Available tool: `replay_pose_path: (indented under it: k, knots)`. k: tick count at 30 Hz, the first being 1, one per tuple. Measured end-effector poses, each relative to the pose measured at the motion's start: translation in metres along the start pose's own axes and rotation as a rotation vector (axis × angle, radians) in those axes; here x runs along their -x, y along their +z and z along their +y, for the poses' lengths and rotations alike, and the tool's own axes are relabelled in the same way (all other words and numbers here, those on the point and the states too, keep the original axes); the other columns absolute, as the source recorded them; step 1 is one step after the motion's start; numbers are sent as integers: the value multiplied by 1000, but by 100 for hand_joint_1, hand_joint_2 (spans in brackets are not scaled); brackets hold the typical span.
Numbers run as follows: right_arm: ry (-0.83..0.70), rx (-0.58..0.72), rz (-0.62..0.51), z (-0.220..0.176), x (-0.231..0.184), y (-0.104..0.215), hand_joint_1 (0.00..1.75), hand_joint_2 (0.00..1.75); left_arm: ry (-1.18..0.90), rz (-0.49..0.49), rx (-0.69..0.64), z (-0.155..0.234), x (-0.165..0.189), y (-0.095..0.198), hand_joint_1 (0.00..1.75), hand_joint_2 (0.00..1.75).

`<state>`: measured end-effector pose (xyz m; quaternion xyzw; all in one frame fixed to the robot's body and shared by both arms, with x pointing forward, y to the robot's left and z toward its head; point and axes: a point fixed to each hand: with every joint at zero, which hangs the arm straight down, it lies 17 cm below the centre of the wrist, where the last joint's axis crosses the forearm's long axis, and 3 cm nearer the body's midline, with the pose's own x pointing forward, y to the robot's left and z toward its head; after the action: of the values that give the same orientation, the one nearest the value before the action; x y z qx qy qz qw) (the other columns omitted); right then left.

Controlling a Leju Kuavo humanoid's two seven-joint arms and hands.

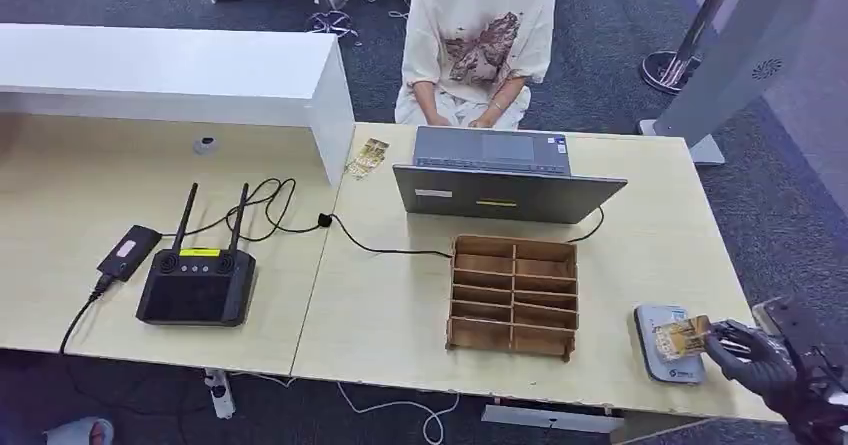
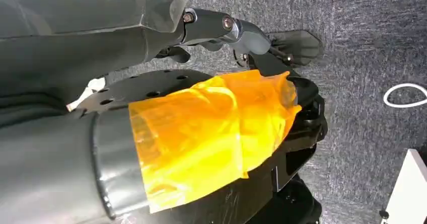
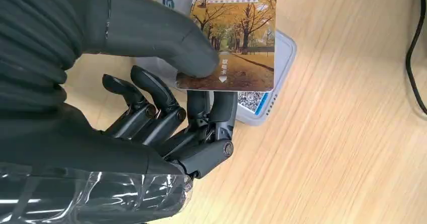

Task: Pass the card to the sensor for recognition and then transmit it.

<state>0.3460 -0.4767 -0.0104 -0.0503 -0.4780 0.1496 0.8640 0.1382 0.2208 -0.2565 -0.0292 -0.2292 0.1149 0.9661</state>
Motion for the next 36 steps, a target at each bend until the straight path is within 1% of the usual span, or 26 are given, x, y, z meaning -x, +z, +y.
replay_pose_path:
  k: [10,36]
  knots:
    - [4,-16,3,7,0,-2,175,175,0,-1,-6,3,0,0,0,0]
    - [2,-14,3,6,0,-3,175,175,-1,0,-10,4,0,0,0,0]
